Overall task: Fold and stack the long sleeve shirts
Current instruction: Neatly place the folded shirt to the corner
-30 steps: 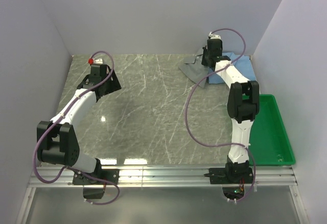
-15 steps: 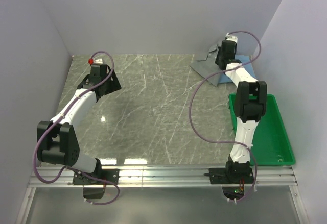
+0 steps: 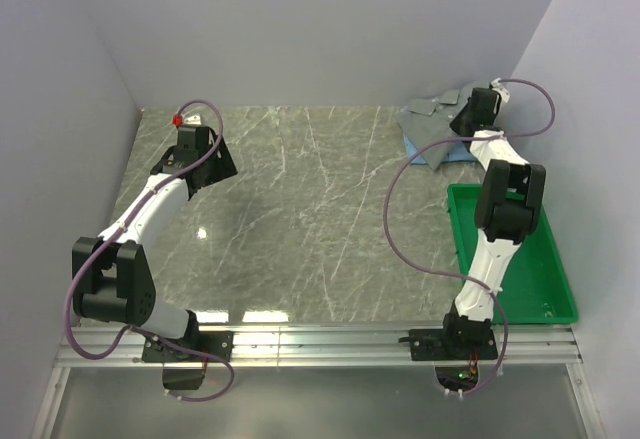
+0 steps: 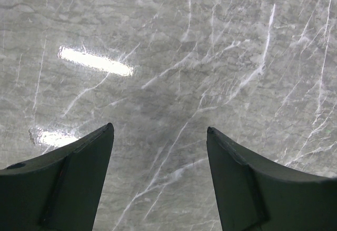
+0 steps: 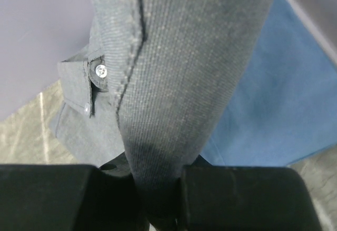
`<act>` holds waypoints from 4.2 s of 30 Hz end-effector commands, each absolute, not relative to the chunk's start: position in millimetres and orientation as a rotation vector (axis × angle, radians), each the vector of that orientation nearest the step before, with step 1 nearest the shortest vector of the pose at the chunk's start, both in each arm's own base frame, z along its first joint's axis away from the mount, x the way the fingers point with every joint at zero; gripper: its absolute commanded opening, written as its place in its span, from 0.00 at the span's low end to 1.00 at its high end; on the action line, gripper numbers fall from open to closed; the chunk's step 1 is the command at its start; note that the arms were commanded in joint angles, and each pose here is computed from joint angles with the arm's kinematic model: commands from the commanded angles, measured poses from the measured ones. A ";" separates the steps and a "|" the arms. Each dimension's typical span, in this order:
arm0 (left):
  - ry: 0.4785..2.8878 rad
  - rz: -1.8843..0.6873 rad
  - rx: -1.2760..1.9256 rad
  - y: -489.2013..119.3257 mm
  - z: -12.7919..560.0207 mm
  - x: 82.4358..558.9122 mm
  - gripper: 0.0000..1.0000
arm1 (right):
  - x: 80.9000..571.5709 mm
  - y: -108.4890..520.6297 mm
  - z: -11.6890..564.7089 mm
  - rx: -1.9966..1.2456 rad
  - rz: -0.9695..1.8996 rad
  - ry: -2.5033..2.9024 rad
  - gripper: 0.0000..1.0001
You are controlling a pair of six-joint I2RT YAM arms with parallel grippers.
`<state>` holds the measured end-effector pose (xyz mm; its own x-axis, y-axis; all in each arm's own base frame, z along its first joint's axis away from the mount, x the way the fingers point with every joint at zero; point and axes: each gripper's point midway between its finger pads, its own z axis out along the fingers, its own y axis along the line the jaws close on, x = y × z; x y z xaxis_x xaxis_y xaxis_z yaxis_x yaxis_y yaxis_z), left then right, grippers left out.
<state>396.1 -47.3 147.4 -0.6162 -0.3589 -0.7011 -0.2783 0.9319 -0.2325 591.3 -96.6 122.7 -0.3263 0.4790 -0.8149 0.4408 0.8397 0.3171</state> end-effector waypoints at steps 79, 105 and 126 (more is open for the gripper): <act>2.267 -0.195 -0.435 -57.2 153.2 395.4 0.76 | 517.1 -60.3 189.2 0.969 0.580 2.005 0.50; 2.268 -0.208 -0.425 -59.2 154.8 395.0 0.76 | 514.2 -74.8 174.9 1.024 0.580 1.930 0.48; 2.258 -0.187 -0.428 -55.7 158.1 394.5 0.76 | 533.1 -23.2 80.5 1.096 0.611 2.137 0.48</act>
<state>394.2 -55.4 146.1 -0.6344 -0.3624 -0.6827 -0.2521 0.9320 -0.2605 528.8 -12.0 58.1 -0.4559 0.8450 -0.2796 0.5495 0.5143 0.6585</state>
